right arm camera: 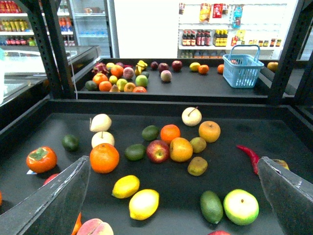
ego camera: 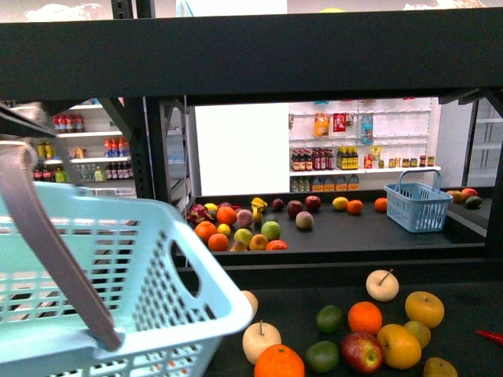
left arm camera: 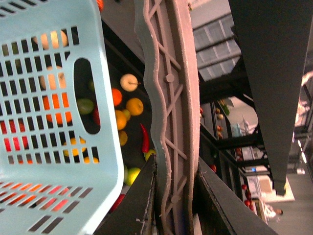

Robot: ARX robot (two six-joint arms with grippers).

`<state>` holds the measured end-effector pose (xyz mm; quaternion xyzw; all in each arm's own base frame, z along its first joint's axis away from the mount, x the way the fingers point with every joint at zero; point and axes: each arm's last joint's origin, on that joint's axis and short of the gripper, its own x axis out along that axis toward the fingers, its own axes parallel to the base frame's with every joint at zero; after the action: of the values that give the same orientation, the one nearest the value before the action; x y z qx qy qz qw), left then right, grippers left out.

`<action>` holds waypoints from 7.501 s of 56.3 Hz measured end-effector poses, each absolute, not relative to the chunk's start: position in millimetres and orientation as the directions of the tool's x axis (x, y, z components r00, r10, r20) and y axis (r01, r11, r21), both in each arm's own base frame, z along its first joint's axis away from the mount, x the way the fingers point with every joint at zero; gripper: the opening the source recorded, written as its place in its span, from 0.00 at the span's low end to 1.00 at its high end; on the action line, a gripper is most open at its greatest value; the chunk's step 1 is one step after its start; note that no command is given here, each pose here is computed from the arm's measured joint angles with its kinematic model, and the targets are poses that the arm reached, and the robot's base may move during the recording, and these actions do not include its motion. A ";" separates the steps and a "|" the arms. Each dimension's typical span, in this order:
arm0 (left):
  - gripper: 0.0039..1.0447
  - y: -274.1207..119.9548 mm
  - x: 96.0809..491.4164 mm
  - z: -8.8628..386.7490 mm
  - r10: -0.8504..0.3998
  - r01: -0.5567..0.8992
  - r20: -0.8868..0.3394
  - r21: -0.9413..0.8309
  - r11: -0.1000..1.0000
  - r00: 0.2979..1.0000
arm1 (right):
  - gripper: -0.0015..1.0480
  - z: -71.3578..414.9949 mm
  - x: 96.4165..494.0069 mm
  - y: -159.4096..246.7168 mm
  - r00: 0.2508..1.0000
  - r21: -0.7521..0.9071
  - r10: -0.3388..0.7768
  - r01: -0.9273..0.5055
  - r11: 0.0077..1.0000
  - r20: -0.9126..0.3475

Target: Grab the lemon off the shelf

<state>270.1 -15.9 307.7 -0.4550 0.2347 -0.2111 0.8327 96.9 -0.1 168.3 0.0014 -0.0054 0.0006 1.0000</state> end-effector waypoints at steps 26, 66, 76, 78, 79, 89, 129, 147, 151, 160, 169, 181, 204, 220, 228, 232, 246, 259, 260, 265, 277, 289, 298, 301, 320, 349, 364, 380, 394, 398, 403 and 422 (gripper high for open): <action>0.13 -136.5 318.0 297.7 -0.790 0.330 -0.178 -0.839 0.433 0.586 | 0.98 168.3 96.9 -0.1 1.000 0.003 0.001 -0.001 1.000 0.011; 0.13 -176.0 343.5 276.7 -0.725 0.279 -0.117 -0.872 0.402 0.679 | 0.98 168.3 96.9 -0.1 1.000 0.003 0.001 -0.001 1.000 0.011; 0.13 -179.6 342.4 274.8 -0.734 0.280 -0.123 -0.872 0.401 0.667 | 0.98 168.3 96.9 -0.1 1.000 0.003 0.001 -0.001 1.000 0.011; 0.13 -179.7 342.4 274.8 -0.735 0.282 -0.123 -0.872 0.401 0.667 | 0.98 166.6 97.5 -0.1 0.999 0.011 -0.039 0.039 0.999 -0.014; 0.13 -179.9 342.3 274.8 -0.735 0.282 -0.123 -0.871 0.402 0.667 | 0.98 166.1 97.8 0.0 0.995 0.014 -0.088 0.089 0.996 -0.047; 0.13 -179.8 342.5 274.4 -0.732 0.284 -0.126 -0.867 0.409 0.670 | 0.98 153.5 113.1 -5.8 0.927 0.006 -0.257 0.269 0.963 -0.273; 0.13 -180.1 342.4 274.0 -0.735 0.285 -0.126 -0.868 0.407 0.666 | 0.98 55.3 350.8 -53.5 0.620 0.069 -0.086 0.222 0.973 -0.780; 0.12 -180.1 342.5 274.0 -0.734 0.285 -0.127 -0.867 0.408 0.667 | 0.98 22.1 419.4 -5.4 0.547 0.173 -0.066 0.374 0.911 -0.835; 0.12 -180.1 342.5 274.0 -0.734 0.285 -0.127 -0.867 0.408 0.667 | 0.98 15.6 424.9 1.1 0.534 0.196 -0.060 0.410 0.891 -0.844; 0.12 -180.1 342.4 274.0 -0.734 0.285 -0.127 -0.867 0.408 0.667 | 0.98 0.9 435.9 16.9 0.518 0.218 -0.068 0.471 0.855 -0.852; 0.12 -180.1 342.4 274.0 -0.734 0.285 -0.127 -0.868 0.408 0.667 | 0.98 -21.8 442.7 33.8 0.497 0.216 -0.086 0.517 0.828 -0.864; 0.12 -180.1 342.5 274.0 -0.734 0.285 -0.127 -0.867 0.408 0.667 | 0.98 -35.1 450.4 40.4 0.498 0.225 -0.107 0.561 0.797 -0.861; 0.12 -180.1 342.4 274.0 -0.734 0.285 -0.127 -0.867 0.408 0.667 | 0.98 -59.2 452.3 59.6 0.438 0.204 -0.095 0.586 0.784 -0.894; 0.12 -180.1 342.4 274.0 -0.734 0.285 -0.127 -0.867 0.408 0.667 | 0.91 -66.4 452.4 63.7 0.428 0.180 -0.117 0.592 0.786 -0.896; 0.12 -180.1 342.4 274.0 -0.734 0.285 -0.127 -0.868 0.408 0.667 | 0.74 -67.6 454.4 61.4 0.432 0.172 -0.133 0.596 0.784 -0.892; 0.12 -180.1 342.4 274.0 -0.734 0.285 -0.127 -0.868 0.408 0.667 | 0.70 -67.5 455.2 61.1 0.437 0.173 -0.135 0.595 0.785 -0.889; 0.12 -180.1 342.5 274.0 -0.734 0.285 -0.127 -0.867 0.408 0.667 | 0.69 -68.0 456.3 58.9 0.446 0.175 -0.140 0.594 0.785 -0.884; 0.12 -180.1 342.5 274.0 -0.734 0.284 -0.127 -0.868 0.408 0.667 | 0.69 -63.7 438.4 27.0 0.435 0.037 -0.324 0.642 0.766 -0.840; 0.12 -180.1 342.5 274.0 -0.734 0.284 -0.127 -0.868 0.408 0.667 | 0.69 -62.1 437.7 24.3 0.434 0.031 -0.333 0.645 0.764 -0.837; 0.12 -180.1 342.5 274.0 -0.734 0.285 -0.127 -0.867 0.408 0.667 | 0.69 -45.5 435.8 4.9 0.467 0.010 -0.403 0.662 0.749 -0.787; 0.12 -180.1 342.5 274.0 -0.734 0.285 -0.127 -0.867 0.408 0.667 | 0.69 43.4 437.2 -22.0 0.656 0.148 -0.422 0.631 0.761 -0.626; 0.12 -180.1 342.4 274.0 -0.735 0.285 -0.126 -0.868 0.407 0.666 | 0.69 120.2 422.5 -4.6 0.824 0.359 -0.194 0.427 0.830 -0.532; 0.12 -180.1 342.5 274.0 -0.734 0.285 -0.127 -0.867 0.408 0.667 | 0.69 186.7 409.2 20.5 0.910 0.553 0.099 0.156 0.819 -0.403; 0.12 -180.1 342.5 274.0 -0.734 0.285 -0.127 -0.867 0.408 0.667 | 0.69 204.0 403.7 32.0 0.914 0.583 0.166 0.088 0.807 -0.369; 0.12 -180.1 342.5 274.0 -0.734 0.285 -0.127 -0.867 0.408 0.667 | 0.69 212.1 391.7 97.9 0.838 0.660 0.444 -0.141 0.738 -0.317; 0.12 -180.1 342.6 273.2 -0.734 0.280 -0.131 -0.868 0.409 0.666 | 0.98 191.5 393.9 112.6 0.820 0.650 0.483 -0.190 0.735 -0.306; 0.12 -180.0 342.8 273.0 -0.731 0.282 -0.132 -0.866 0.414 0.670 | 0.98 215.6 405.7 42.1 0.921 0.739 0.339 -0.092 0.667 -0.192; 0.12 -180.2 342.6 273.0 -0.735 0.280 -0.131 -0.868 0.409 0.666 | 0.98 145.0 419.0 -35.2 0.878 0.678 0.036 0.341 0.651 -0.476; 0.12 -179.9 342.8 273.0 -0.731 0.278 -0.132 -0.868 0.412 0.670 | 0.98 49.0 416.9 -22.5 0.700 0.550 0.038 0.525 0.650 -0.713; 0.12 -180.0 342.8 273.0 -0.732 0.279 -0.132 -0.868 0.411 0.669 | 0.98 35.4 420.9 -12.1 0.673 0.537 0.055 0.534 0.653 -0.737; 0.12 -180.2 342.6 273.0 -0.734 0.280 -0.131 -0.868 0.410 0.666 | 0.98 26.4 430.5 2.7 0.657 0.534 0.074 0.535 0.655 -0.750; 0.12 -180.2 342.6 273.0 -0.734 0.280 -0.132 -0.868 0.410 0.666 | 0.98 -9.5 461.5 38.7 0.579 0.484 0.076 0.595 0.641 -0.812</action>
<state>342.6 -180.2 273.0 -0.4408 0.2572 -0.3172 0.7993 461.5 38.7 -9.5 0.3912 0.4289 -0.1629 0.7978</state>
